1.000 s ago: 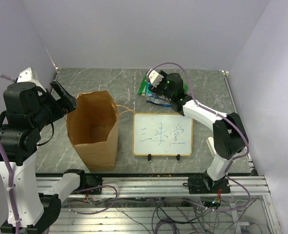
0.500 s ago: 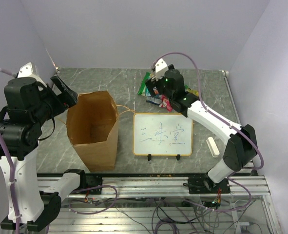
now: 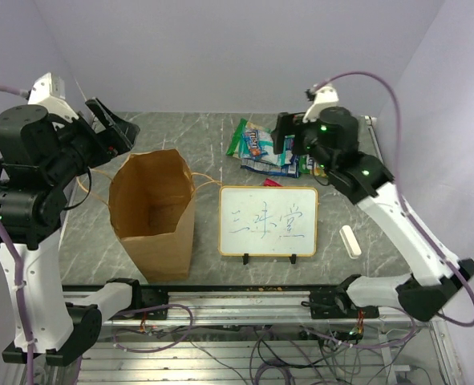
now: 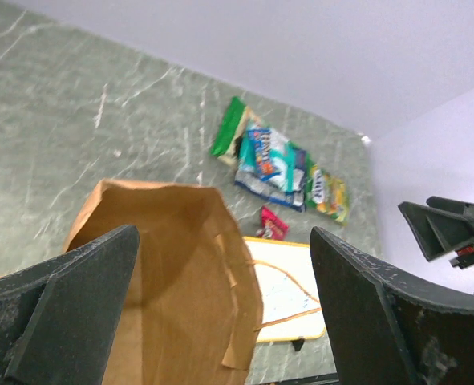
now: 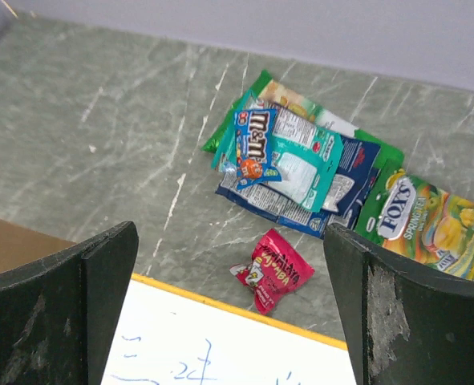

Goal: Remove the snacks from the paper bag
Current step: Place the snack at the center of the board, then reset both arms

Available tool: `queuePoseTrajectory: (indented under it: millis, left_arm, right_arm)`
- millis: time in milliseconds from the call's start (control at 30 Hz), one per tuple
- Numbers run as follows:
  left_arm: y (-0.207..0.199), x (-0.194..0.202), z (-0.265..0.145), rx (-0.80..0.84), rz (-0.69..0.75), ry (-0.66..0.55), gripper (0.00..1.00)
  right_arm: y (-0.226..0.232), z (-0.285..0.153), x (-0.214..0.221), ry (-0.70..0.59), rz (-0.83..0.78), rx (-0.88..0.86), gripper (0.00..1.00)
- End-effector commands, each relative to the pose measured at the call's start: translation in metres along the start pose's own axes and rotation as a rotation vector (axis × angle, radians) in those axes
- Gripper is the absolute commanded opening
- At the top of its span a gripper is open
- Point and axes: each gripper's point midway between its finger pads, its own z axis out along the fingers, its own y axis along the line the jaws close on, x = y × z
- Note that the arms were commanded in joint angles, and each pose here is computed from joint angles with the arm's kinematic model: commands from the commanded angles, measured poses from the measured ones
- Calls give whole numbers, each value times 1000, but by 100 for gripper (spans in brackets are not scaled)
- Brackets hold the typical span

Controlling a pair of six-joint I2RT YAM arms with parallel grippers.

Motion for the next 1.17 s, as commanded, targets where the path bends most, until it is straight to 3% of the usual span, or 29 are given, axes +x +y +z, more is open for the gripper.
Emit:
queuePoseTrajectory:
  millis: [0, 200, 433, 700, 1133]
  left_arm:
    - [-43, -39, -21, 190, 48, -135, 98]
    - [-58, -77, -54, 232, 62, -327, 99]
    - [-50, -103, -85, 194, 43, -519, 97]
    - [-47, -103, -84, 176, 20, -512, 95]
    - [-40, -93, -70, 140, 26, -450, 96]
  right_arm:
    - [-16, -62, -57, -138, 57, 14, 100]
    - [-36, -141, -117, -311, 120, 21, 100]
    - [-61, -199, -142, -423, 176, 66, 100]
    - [-72, -215, -152, -430, 192, 113, 100]
    - [-74, -194, -147, -371, 207, 175, 100]
